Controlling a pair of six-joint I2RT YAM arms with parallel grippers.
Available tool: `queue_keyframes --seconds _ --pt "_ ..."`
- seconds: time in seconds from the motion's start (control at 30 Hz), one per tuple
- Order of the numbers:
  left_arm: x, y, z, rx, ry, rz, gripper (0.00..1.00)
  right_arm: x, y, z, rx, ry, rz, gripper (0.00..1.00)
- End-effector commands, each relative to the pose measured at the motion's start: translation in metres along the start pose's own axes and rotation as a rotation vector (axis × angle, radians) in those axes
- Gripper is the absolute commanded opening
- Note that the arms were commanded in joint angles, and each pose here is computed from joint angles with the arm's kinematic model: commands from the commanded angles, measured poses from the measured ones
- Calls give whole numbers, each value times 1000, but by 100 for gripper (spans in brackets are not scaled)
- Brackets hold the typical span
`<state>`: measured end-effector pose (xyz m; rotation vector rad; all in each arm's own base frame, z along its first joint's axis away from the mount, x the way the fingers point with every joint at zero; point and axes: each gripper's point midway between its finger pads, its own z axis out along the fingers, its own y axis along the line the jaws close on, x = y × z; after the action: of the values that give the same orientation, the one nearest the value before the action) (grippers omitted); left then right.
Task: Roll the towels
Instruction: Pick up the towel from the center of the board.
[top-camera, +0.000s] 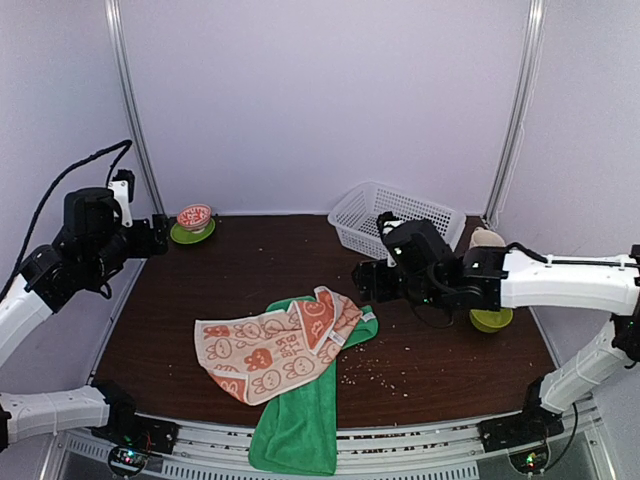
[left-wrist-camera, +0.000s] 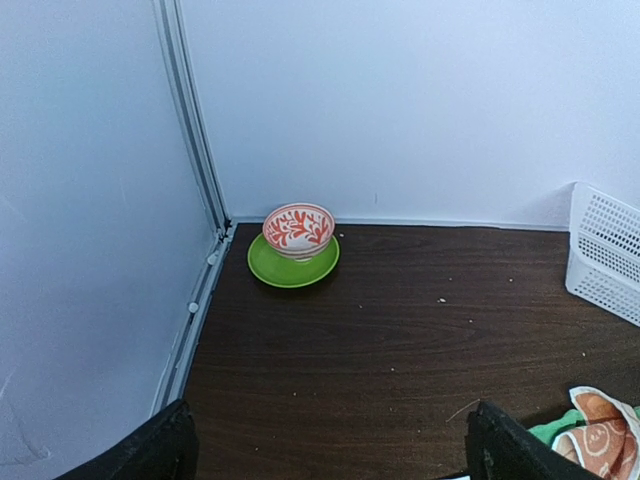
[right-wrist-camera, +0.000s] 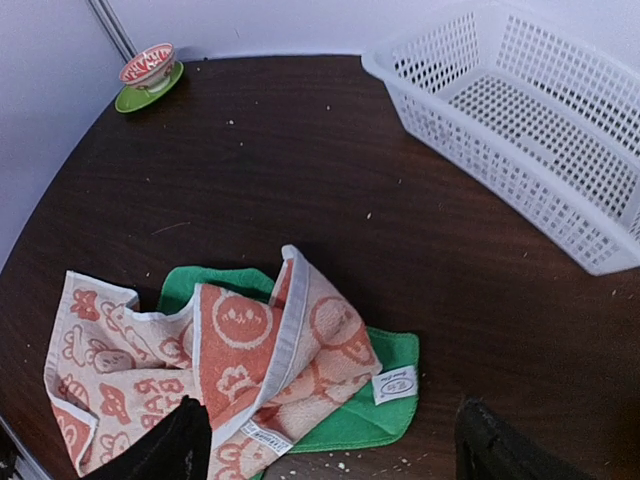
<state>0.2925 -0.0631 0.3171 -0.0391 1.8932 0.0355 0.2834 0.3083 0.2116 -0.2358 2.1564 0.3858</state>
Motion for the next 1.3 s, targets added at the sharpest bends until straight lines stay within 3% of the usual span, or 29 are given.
queue_keyframes --seconds 0.0,0.2,0.37,0.73,0.9,0.97,1.1,1.27 --pt "-2 -6 1 32 -16 10 95 9 21 19 -52 33 152 80" --pt "3 -3 6 -3 13 -16 95 43 56 71 -77 183 145 64" --pt "7 -5 9 -7 41 -8 95 51 67 91 -64 212 168 53" --pt "17 -21 19 53 99 15 93 101 39 109 90 326 164 37" --pt "20 -22 23 49 113 24 93 102 39 111 92 332 156 18" --pt "22 -23 24 49 119 27 93 98 39 109 90 327 153 0" --pt "22 -23 25 43 123 33 93 61 38 91 66 239 161 0" --pt "23 -21 26 33 124 35 93 -40 19 32 47 15 170 0"
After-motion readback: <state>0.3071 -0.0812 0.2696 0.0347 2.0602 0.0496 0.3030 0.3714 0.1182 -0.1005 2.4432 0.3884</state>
